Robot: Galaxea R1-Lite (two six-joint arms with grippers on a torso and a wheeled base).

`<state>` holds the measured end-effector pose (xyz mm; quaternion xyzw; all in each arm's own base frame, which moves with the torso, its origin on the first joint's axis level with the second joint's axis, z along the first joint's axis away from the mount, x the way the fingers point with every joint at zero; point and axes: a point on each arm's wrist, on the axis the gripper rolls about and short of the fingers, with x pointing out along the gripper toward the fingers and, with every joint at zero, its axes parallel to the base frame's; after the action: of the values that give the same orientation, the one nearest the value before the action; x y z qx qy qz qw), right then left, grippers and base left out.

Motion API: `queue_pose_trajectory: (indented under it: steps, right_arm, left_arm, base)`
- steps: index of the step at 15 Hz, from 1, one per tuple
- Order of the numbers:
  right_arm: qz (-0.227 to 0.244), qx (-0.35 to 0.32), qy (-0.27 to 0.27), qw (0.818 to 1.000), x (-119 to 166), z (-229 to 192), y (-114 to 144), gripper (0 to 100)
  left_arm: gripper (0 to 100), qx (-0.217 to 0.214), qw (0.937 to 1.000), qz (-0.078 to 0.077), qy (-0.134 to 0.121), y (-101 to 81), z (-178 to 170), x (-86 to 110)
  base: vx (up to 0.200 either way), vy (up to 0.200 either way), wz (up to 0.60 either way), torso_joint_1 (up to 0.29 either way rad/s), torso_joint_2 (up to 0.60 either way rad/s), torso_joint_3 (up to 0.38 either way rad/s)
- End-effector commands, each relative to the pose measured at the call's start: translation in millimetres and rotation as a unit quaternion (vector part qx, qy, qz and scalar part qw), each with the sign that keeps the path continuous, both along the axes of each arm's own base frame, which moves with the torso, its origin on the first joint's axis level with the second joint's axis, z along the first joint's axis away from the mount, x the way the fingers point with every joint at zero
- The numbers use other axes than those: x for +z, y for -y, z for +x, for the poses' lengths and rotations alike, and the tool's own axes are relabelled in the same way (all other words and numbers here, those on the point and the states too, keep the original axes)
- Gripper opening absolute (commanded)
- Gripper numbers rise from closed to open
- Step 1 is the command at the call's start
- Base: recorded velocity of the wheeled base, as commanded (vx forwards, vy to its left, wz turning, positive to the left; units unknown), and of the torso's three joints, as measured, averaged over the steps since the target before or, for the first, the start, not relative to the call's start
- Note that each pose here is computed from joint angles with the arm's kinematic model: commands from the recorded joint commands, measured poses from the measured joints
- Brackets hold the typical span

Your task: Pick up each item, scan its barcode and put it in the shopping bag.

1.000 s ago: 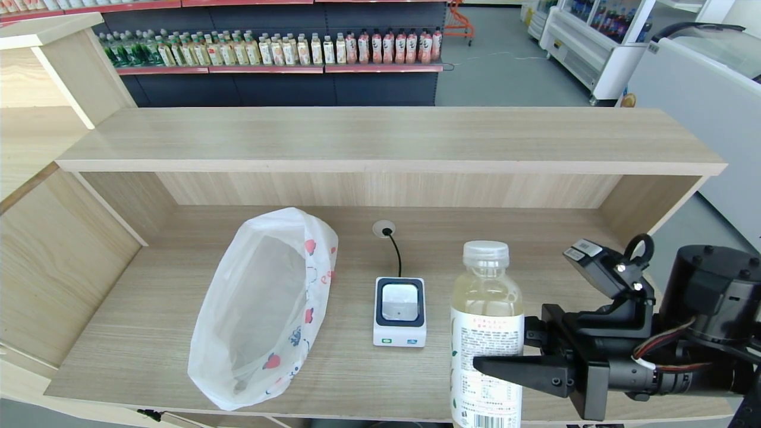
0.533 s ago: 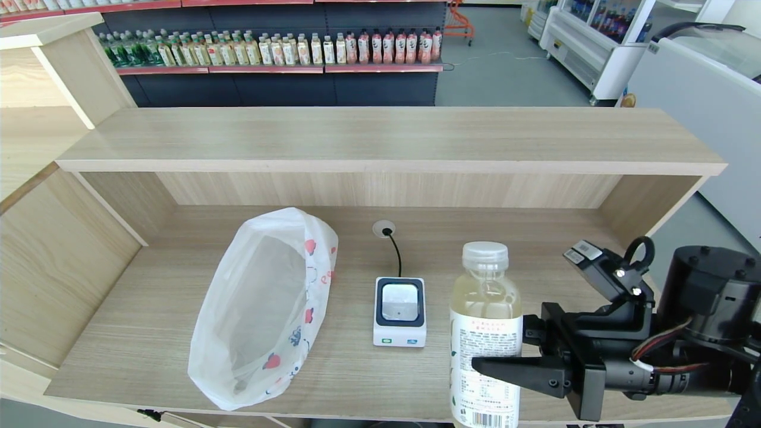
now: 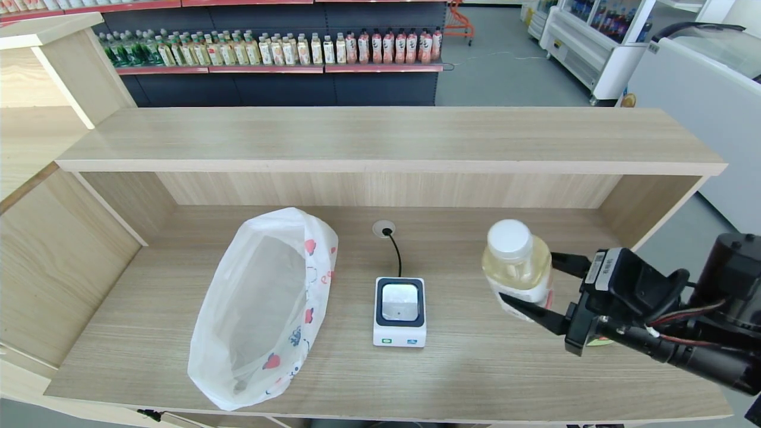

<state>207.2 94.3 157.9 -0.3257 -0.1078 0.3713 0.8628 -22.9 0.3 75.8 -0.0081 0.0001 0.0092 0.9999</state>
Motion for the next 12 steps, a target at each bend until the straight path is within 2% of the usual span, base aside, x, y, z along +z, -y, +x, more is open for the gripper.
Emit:
queue_pose_trajectory:
  steps: [1, 5, 8, 12]
  right_arm:
    - [-0.026, -0.051, 0.088, 0.995, 21.5, -13.2, 13.5, 0]
    - [-0.095, -0.073, 0.157, 0.980, 21.9, -32.2, 27.1, 0]
    - [-0.112, -0.104, 0.191, 0.970, 29.4, -43.2, 41.4, 0]
    - [-0.115, -0.113, 0.217, 0.963, 35.9, -53.2, 46.0, 0]
  left_arm:
    - [100, 0.000, 1.0000, 0.000, 0.000, 0.0, 0.0, 0.0]
    - [100, 0.000, 1.0000, 0.000, 0.000, 0.0, 0.0, 0.0]
    - [100, 0.000, 1.0000, 0.000, 0.000, 0.0, 0.0, 0.0]
    - [100, 0.000, 1.0000, 0.003, 0.000, 0.0, 0.0, 0.0]
  base:
    - [0.000, 0.000, 0.00, 0.000, 0.00, 0.000]
    - [0.000, 0.000, 0.00, 0.000, 0.00, 0.000]
    - [0.000, 0.000, 0.00, 0.000, 0.00, 0.000]
    - [0.000, 0.000, 0.00, 0.000, 0.00, 0.000]
